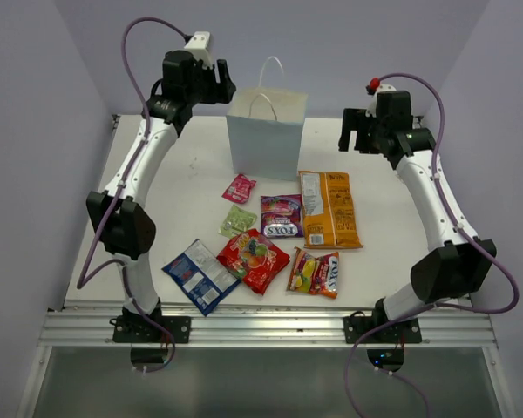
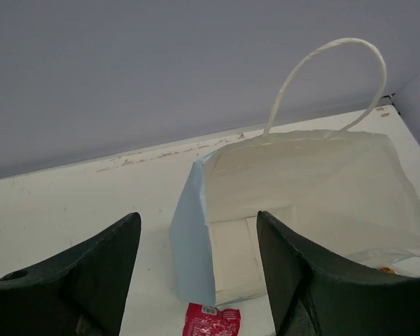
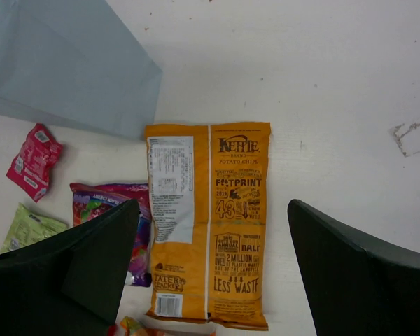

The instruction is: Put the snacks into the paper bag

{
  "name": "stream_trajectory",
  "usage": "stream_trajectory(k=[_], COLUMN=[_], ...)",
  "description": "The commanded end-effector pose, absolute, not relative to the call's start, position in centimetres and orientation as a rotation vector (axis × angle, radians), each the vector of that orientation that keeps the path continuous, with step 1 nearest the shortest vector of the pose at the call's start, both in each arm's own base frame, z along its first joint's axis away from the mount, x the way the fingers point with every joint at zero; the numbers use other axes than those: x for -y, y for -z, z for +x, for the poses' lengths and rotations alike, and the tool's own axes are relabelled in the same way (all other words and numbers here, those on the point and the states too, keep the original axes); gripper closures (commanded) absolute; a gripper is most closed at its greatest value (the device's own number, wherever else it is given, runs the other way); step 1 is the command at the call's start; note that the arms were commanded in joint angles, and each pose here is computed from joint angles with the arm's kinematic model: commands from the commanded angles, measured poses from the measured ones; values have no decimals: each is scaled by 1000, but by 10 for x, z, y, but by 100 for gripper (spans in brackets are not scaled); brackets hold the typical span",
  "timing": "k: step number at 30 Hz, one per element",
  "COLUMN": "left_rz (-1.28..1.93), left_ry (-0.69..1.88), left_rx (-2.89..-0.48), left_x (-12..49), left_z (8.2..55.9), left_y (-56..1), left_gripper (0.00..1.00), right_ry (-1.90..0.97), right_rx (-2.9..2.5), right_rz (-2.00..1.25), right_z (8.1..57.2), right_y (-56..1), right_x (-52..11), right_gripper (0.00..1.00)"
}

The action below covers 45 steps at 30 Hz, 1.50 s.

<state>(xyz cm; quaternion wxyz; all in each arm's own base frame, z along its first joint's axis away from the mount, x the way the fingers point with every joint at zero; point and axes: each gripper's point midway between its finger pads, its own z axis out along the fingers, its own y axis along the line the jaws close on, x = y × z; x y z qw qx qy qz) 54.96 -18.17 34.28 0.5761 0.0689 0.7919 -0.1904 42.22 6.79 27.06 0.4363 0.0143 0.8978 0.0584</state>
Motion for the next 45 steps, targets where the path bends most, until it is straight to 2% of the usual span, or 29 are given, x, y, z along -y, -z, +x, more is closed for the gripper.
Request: stream_trajectory(k=[1,8,11,12,14,15,17,21,26,34,35,37,38,39,42,45], left_rz=[176,201,209,208,210,209,208,195,185,189,189,190,190,190,190,190], left_ry=[400,390,396,395,395,391,391,358,315,320,323,323,323,324,322,322], left_rx=[-1879,-1956,-1969,-1970,-1972,-1970,-1978,-1996,-2009,-2010,-2011,-2004,-2004,-2001,-1998,-1996], left_x=[184,195,199,198,200,199,200,195,187,186,186,186,186,186,186,185], left_z=[559,557,556,555,555,556,555,553,546,539,539,539,539,539,538,537], left_y=[-329,-294,-288,-287,-286,-287,-284,-280,-281,-280,-280,-282,-282,-283,-285,-286], left_gripper=[29,31,40,50,64,82,100,100,100,100,100,100,100,100,100,100], right_ry=[-170,-176,-176,-174,-171,-163,-175,-172,-175,-131,-135,-144,-137,-115,-66,18], right_rx=[-2157,-2170,-2187,-2200,-2217,-2249,-2274,-2413,-2650,-2788,-2794,-2812,-2819,-2821,-2811,-2745], right_rz=[22,16,17,17,20,23,35,96,138,155,154,153,152,160,161,156], right_z=[416,412,410,409,410,407,411,414,420,415,415,413,413,413,412,420], right_y=[-297,-293,-286,-279,-268,-253,-235,-170,-82,-17,-14,-7,-5,-4,-11,-49], right_x=[-69,-70,-70,-70,-70,-69,-71,-72,-78,-74,-74,-74,-74,-71,-64,-52], right_gripper=[9,9,9,11,11,11,9,5,8,9,14,38,82,100,100,100])
